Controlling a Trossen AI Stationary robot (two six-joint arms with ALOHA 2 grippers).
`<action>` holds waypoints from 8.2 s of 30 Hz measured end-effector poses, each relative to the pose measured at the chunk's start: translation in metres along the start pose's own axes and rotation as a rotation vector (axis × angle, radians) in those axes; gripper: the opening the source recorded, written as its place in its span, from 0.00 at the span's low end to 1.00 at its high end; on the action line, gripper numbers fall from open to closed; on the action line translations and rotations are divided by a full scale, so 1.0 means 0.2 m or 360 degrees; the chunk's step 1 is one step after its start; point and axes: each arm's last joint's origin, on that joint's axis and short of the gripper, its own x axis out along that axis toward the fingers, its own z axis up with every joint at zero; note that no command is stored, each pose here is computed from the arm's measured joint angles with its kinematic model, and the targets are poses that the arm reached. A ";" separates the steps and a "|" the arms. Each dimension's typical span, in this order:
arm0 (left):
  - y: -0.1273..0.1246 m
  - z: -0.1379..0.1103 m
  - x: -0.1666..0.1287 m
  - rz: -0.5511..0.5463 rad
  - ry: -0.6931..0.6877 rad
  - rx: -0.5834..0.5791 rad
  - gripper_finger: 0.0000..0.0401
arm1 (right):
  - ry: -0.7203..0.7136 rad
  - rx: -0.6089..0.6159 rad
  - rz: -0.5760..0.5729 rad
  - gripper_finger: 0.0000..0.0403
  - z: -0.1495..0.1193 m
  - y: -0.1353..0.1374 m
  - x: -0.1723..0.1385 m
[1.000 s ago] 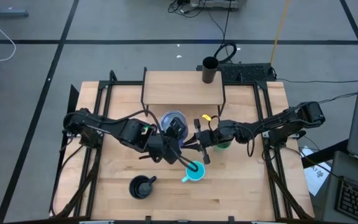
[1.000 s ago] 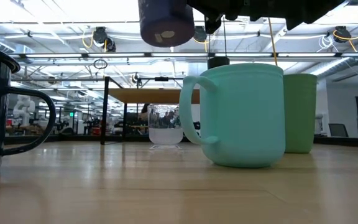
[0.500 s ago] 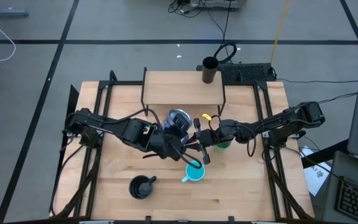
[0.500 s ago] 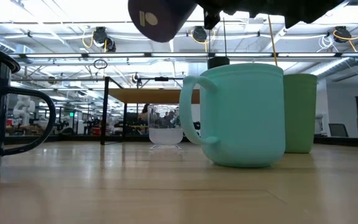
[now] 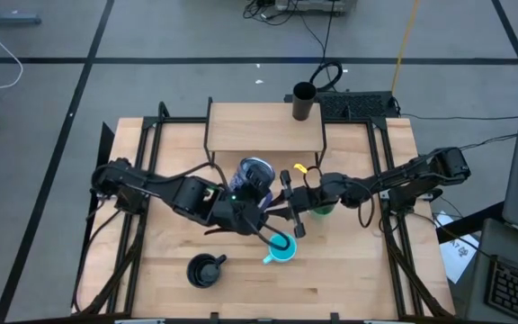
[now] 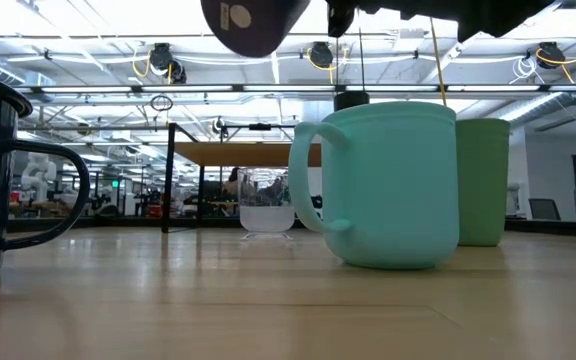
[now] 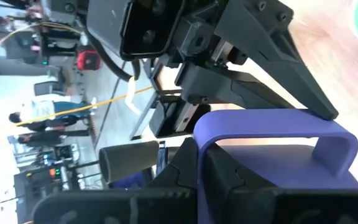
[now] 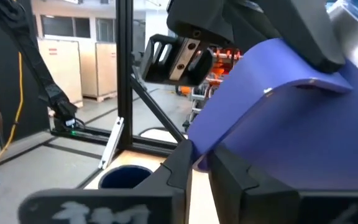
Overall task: Stack small to large cups/mugs on shelf
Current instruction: Put the blue mug on the shelf
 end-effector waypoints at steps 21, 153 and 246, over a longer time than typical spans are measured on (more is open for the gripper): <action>0.04 0.06 -0.02 0.0239 -0.0027 -0.0014 0.01 | -0.0130 0.0124 0.0154 0.22 0.04 0.01 0.00; 0.01 -0.50 0.79 0.0548 -0.0944 -0.1434 0.27 | 0.0638 -0.0934 -0.1349 0.03 -0.05 -0.15 -0.32; 0.45 -1.11 0.41 0.0159 -0.1712 -0.1438 0.02 | 0.0675 -0.0524 -0.0740 0.37 0.16 0.22 -0.75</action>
